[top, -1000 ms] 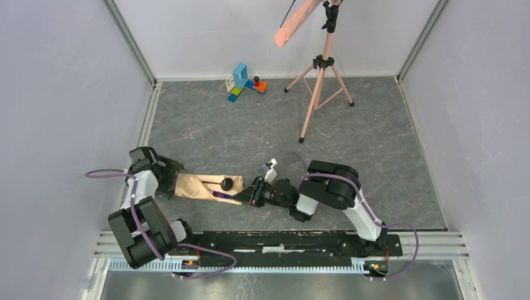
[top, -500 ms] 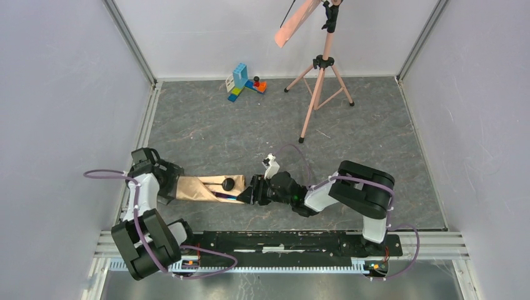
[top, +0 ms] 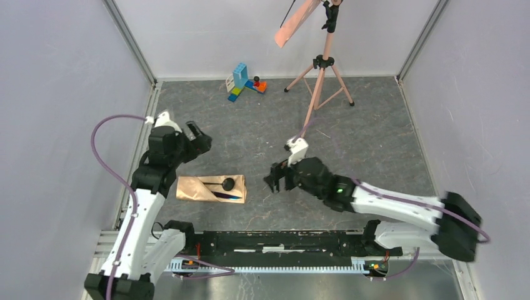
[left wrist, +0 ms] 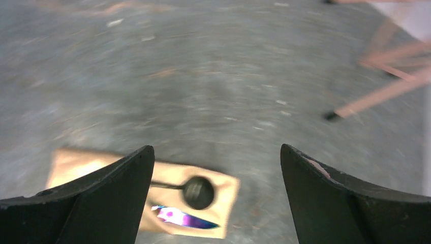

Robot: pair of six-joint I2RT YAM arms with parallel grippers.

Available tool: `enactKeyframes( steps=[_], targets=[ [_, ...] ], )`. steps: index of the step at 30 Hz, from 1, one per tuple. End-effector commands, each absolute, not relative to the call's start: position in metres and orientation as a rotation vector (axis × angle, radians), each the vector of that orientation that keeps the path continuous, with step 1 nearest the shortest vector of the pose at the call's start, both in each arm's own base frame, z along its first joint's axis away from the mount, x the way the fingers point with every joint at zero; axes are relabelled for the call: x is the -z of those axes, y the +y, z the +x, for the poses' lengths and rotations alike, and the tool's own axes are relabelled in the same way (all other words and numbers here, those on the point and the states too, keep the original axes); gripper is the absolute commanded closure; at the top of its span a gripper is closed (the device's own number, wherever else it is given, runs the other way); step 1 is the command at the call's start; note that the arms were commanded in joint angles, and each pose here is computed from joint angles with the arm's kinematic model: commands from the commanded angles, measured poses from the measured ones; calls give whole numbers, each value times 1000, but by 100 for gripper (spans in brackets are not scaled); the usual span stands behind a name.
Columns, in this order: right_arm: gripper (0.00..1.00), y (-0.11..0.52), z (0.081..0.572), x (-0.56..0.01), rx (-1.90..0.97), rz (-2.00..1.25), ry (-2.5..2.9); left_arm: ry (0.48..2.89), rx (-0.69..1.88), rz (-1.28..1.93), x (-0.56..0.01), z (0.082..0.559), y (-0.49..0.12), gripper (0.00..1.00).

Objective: Fold the napkin into a case and place the utensils inside
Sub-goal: Reset both arms

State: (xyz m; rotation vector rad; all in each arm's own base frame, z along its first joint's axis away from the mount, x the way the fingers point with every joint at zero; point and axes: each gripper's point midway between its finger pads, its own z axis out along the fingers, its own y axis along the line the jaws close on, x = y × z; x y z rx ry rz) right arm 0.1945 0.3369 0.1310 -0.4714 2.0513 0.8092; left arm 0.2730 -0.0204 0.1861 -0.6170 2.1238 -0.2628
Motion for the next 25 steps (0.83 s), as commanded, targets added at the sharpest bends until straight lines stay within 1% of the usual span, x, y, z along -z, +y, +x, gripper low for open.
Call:
enactKeyframes(
  steps=[1, 2, 5, 9, 12, 17, 21, 25],
  targets=[
    [6, 240, 225, -202, -316, -547, 1894, 1877, 558, -181, -293, 281, -97, 0],
    [2, 222, 226, -222, -248, -541, 1858, 1839, 619, -131, -311, 277, -110, 0],
    [2, 181, 225, -292, -181, -452, 1746, 1692, 732, -46, -367, 269, -126, 0],
    [2, 142, 214, -373, -210, -313, 1639, 1506, 753, 15, -435, 248, -123, 0],
    [2, 124, 206, -412, -237, -273, 1568, 1400, 725, 29, -476, 227, -113, 0],
    [2, 97, 197, -444, -215, -251, 1463, 1304, 639, 18, -513, 200, -92, 0],
    [2, 87, 193, -453, -221, -231, 1404, 1298, 585, -8, -515, 194, -80, 0],
    [2, 87, 191, -454, -228, -238, 1382, 1315, 589, -9, -511, 196, -81, 0]
  ],
)
